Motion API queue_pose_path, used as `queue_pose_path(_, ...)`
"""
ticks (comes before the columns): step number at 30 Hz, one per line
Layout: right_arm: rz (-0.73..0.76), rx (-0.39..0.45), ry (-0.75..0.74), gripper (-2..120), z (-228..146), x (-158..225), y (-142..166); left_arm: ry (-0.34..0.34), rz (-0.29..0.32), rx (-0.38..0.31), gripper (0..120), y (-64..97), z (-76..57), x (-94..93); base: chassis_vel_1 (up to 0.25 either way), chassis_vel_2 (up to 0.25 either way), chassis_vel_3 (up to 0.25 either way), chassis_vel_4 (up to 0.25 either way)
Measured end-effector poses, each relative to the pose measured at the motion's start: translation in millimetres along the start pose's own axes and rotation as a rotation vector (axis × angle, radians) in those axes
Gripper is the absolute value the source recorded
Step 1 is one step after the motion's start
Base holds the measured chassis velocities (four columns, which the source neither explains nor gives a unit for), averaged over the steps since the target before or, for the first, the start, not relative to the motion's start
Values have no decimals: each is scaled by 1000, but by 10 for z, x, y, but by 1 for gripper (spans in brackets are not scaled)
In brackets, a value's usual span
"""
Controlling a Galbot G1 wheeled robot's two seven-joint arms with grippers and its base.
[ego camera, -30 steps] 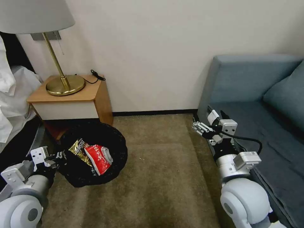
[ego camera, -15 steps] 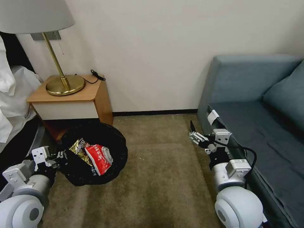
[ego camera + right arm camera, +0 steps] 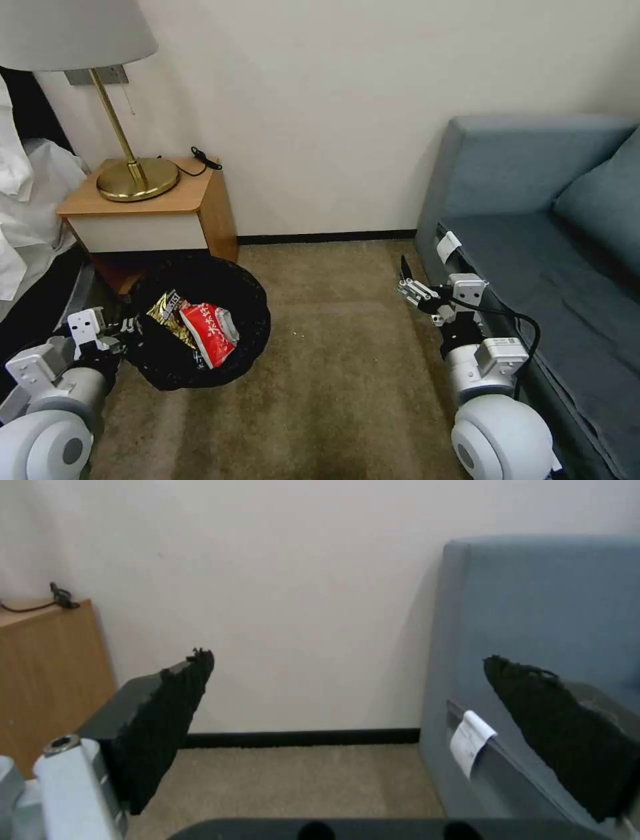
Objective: Pick up the trash bin, then pick up the garbage on the floor and place it into the trash bin.
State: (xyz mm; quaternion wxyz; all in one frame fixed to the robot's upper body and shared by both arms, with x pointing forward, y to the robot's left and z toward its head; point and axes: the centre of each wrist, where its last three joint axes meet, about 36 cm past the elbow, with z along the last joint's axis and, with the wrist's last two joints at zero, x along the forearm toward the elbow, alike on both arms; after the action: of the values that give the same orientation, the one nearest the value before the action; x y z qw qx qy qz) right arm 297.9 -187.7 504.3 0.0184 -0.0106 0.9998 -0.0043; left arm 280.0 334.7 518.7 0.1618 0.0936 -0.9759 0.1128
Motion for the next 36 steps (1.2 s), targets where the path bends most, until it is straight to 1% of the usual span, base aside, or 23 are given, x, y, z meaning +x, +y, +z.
queue_pose_path(10,0,3,7,100,11,-16,8,6,-9,0,4,17,10,16,0,0,0,0)
queue_pose_path(23,-7,2,21,100,28,-20,20,-1,-8,-2,4,4,-21,35,0,0,0,0)
queue_pose_path(36,-6,3,26,100,41,-24,20,-1,-8,0,4,-1,-22,34,0,0,0,0)
